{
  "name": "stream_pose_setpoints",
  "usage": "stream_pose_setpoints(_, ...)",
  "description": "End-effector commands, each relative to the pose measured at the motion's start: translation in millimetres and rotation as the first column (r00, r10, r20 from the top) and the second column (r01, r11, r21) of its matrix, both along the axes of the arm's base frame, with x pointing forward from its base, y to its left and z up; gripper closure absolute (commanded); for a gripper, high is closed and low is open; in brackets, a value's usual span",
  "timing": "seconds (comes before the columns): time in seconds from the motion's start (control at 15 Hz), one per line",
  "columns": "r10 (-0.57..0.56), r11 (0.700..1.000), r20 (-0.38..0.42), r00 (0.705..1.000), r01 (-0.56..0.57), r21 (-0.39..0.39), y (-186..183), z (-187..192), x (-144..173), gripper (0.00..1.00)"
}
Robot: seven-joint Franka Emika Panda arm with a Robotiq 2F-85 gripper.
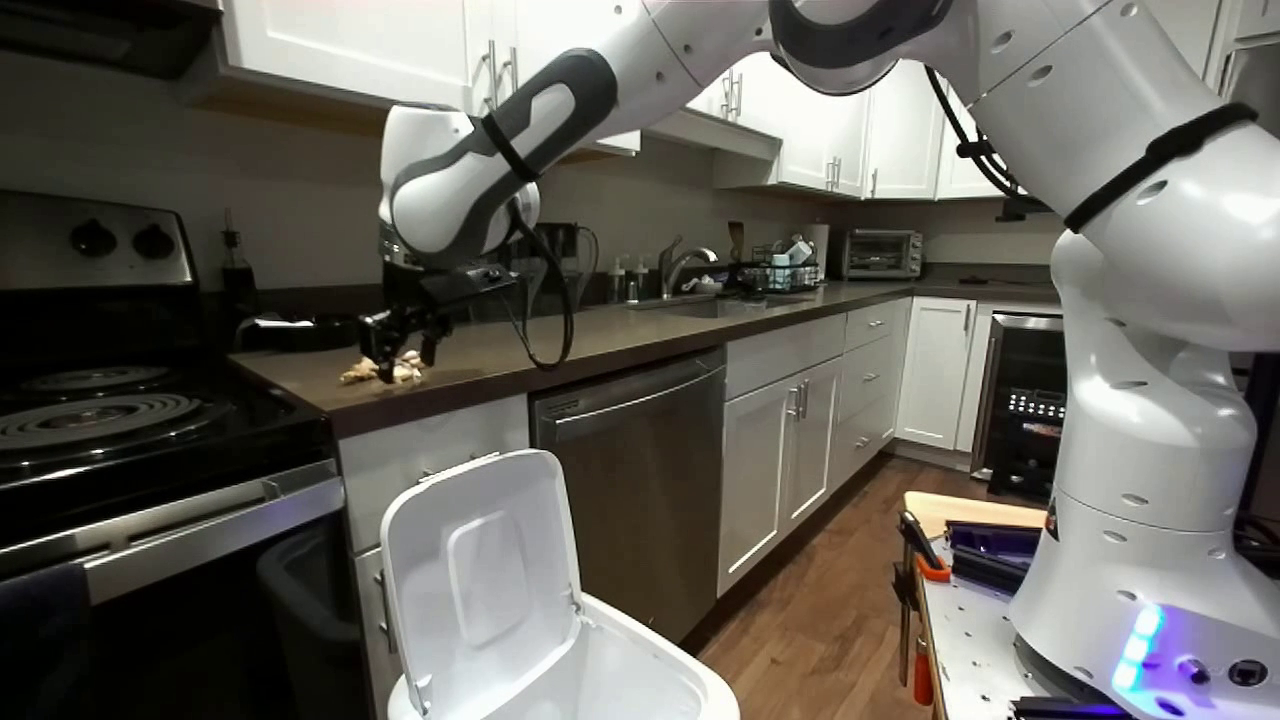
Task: Pick one piece of paper on the counter and throw it in the bin
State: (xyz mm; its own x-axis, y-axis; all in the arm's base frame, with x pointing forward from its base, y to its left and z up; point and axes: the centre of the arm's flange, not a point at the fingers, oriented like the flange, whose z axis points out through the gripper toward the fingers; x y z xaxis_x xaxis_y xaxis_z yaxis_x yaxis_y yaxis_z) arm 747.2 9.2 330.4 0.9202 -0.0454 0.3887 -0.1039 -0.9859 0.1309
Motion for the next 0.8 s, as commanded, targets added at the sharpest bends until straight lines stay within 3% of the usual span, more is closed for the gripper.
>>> stream_pose_setpoints(0.0, 0.0, 1.0, 0.067, 0.998, -0.001, 0.002, 2.9, -10.7, -8.3, 0.22)
stream_pose_setpoints(0.07, 0.005, 1.0, 0.079, 0.997, -0.005, 0.003, 3.2, -11.8, -8.0, 0.21)
stream_pose_setpoints(0.27, 0.023, 1.0, 0.12, 0.993, -0.022, -0.009, 3.9, -16.4, -8.8, 0.38)
stream_pose_setpoints(0.33, 0.026, 1.0, 0.129, 0.991, -0.025, -0.01, 3.1, -17.2, -8.7, 0.33)
stream_pose_setpoints(0.47, 0.028, 1.0, 0.14, 0.99, -0.026, -0.014, 1.3, -18.8, -8.5, 0.41)
stream_pose_setpoints(0.53, 0.029, 0.999, 0.144, 0.989, -0.027, -0.018, 0.2, -19.3, -7.4, 0.52)
stream_pose_setpoints(0.6, 0.03, 0.999, 0.146, 0.989, -0.027, -0.021, -0.6, -20.2, -7.0, 0.47)
stream_pose_setpoints(0.73, 0.032, 0.999, 0.149, 0.988, -0.029, -0.024, -1.6, -20.9, -5.3, 0.73)
